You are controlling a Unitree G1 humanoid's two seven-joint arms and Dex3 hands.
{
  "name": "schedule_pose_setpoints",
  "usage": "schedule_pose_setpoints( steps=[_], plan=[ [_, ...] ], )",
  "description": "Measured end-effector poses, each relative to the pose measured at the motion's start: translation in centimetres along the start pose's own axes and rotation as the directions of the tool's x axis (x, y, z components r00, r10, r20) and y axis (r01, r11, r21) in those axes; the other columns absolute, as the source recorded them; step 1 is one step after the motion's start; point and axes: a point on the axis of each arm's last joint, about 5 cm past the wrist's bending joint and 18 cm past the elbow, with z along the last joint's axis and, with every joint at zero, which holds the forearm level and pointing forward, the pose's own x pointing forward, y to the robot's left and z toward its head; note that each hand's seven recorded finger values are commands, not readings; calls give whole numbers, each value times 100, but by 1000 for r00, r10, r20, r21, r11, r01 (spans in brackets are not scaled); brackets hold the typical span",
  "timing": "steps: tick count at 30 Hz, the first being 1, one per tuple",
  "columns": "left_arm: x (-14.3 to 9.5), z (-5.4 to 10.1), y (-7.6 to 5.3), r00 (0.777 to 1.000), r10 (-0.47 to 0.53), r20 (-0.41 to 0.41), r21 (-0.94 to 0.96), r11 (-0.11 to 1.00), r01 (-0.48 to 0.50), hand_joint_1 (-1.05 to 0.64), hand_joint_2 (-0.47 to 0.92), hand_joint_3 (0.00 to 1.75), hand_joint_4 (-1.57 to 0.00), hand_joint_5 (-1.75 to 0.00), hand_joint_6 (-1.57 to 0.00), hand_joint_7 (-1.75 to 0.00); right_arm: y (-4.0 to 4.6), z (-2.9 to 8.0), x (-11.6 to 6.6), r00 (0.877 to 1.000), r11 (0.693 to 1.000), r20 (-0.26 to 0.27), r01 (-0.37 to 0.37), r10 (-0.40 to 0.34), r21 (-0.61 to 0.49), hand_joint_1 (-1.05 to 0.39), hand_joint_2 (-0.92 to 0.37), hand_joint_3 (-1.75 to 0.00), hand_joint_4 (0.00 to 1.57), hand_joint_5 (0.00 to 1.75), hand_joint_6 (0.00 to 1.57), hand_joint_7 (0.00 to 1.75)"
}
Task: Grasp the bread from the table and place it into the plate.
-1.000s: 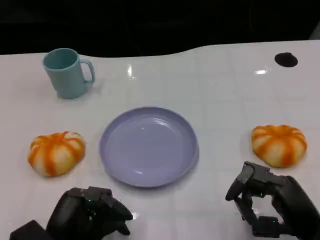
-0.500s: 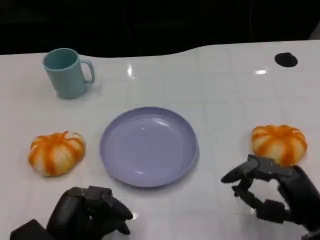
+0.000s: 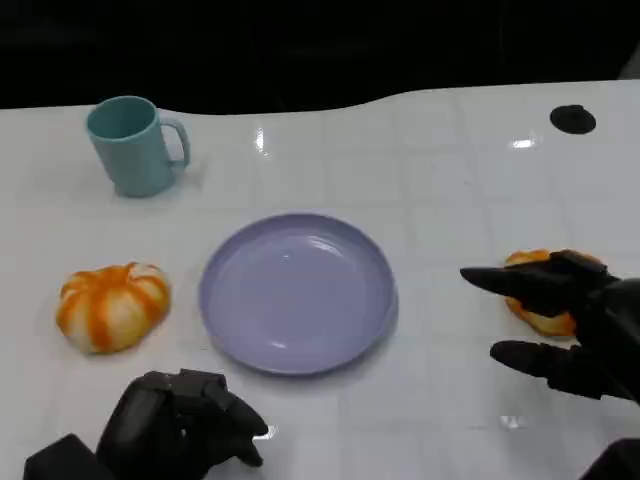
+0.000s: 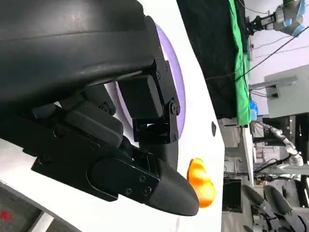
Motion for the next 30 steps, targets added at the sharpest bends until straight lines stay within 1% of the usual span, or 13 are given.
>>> schedule_pose_setpoints(
  steps=[2, 4, 8, 10, 12, 14, 17, 19, 23, 26, 28, 30],
  plan=[
    [1, 1, -2, 1000, -2, 2, 3, 1000, 2, -105, 90, 0, -121, -96, -134, -59, -62, 24, 10, 1000, 998, -26, -9, 7, -69, -54, -92, -5, 13, 37, 36, 0],
    [3, 0, -8, 1000, -3, 2, 3, 1000, 3, -105, 90, 0, -121, -96, -134, -59, -118, 46, 18, 998, 992, -55, -21, 14, -127, -55, -92, -4, 3, 40, 31, 0],
    [9, -2, -23, 1000, -1, 2, -3, 1000, 1, -105, 90, 0, -122, -96, -135, -60, -232, 82, 42, 991, 966, -129, -72, 41, -248, -61, -92, -4, 0, 38, 26, 0],
    [9, -4, -24, 1000, 1, -1, -4, 1000, -1, -105, 89, 0, -122, -97, -134, -59, -250, 94, 54, 985, 949, -163, -97, 49, -299, -65, -92, -4, 0, 37, 24, 0],
    [9, -4, -25, 1000, 1, -1, -4, 1000, -1, -105, 90, 0, -122, -97, -134, -59, -252, 99, 62, 976, 921, -206, -145, 74, -361, -66, -92, -4, 0, 37, 24, 0],
    [9, -3, -25, 1000, 1, 0, -4, 1000, -1, -105, 90, 1, -123, -97, -134, -59, -231, 98, 67, 966, 894, -239, -191, 98, -406, -68, -92, -2, 0, 42, 26, 1],
    [8, -4, -27, 1000, 0, 0, -3, 1000, 0, -105, 90, 0, -121, -96, -134, -59, -176, 87, 94, 957, 867, -266, -228, 115, -444, -70, -92, -3, 0, 43, 28, 1],
    [6, -5, -29, 1000, 0, 0, -4, 1000, 0, -105, 89, 0, -120, -96, -134, -59, -120, 55, 104, 949, 854, -288, -253, 128, -455, -70, -92, -3, 0, 43, 28, 1],
    [-10, -11, -34, 1000, 4, -3, -8, 1000, -4, -105, 90, 0, -121, -96, -134, -59, -18, -36, 123, 924, 819, -348, -320, 159, -476, -70, -92, -3, 0, 44, 27, 1],
    [-23, -11, -40, 1000, 3, -3, -8, 1000, -3, -105, 90, 0, -121, -96, -134, -59, 35, -95, 157, 905, 797, -386, -362, 177, -484, -68, -91, -2, 1, 46, 29, 1],
    [-27, -10, -41, 1000, 4, -2, -8, 1000, -4, -105, 89, 0, -122, -96, -134, -59, 56, -123, 194, 897, 784, -402, -380, 183, -491, -67, -91, -1, 1, 47, 30, 2],
    [-27, -7, -43, 1000, 3, 0, -8, 1000, -3, -105, 89, 0, -122, -97, -134, -59, 73, -142, 236, 893, 778, -409, -390, 189, -493, -66, -90, 0, 1, 48, 31, 2]
  ],
)
